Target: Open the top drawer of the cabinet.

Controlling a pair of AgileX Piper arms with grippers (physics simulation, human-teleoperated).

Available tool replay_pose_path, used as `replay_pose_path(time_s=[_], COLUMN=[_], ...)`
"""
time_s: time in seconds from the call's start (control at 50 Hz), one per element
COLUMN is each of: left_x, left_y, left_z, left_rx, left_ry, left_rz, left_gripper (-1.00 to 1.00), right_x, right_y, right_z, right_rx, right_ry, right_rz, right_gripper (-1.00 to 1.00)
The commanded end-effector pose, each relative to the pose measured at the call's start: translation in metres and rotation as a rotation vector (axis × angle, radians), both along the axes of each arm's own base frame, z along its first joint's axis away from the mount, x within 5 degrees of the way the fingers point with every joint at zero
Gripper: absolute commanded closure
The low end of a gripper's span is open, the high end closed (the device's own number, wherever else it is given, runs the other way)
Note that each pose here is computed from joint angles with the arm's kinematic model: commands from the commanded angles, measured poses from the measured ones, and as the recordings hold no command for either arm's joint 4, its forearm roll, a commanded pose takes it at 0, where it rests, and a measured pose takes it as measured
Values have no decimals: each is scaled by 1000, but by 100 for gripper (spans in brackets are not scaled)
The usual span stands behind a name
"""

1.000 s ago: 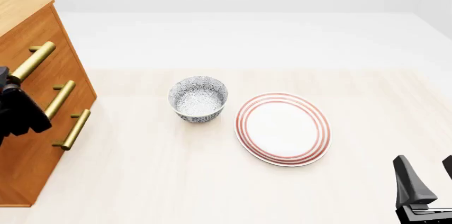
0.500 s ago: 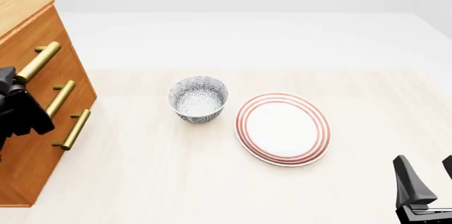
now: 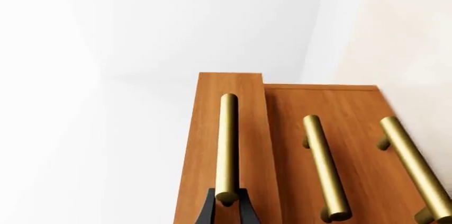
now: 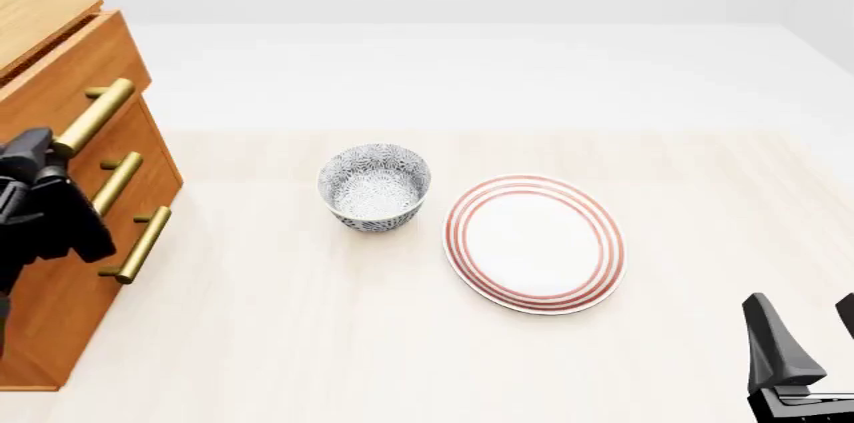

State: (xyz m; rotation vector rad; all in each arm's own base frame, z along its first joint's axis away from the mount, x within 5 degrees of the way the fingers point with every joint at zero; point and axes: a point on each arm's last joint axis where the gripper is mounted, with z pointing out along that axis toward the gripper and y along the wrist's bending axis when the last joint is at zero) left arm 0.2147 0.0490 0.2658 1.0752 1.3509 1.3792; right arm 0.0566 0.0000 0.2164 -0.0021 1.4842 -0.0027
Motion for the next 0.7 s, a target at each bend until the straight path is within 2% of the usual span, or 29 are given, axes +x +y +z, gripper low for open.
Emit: replay_pose_path(time_s=[0.02,0.7], left_x=[-9,4], left_y=[-7,-32], left_z=[-1,-2], left_rx=[9,-4], left_ry=[-13,-7], left_rz=[-19,-142], left_gripper=[100,100], right_x=[0,0], right_y=[0,0], right_z=[0,0], right_rx=[0,0], right_ry=[0,0], right_rz=[0,0], right_gripper=[-100,-100])
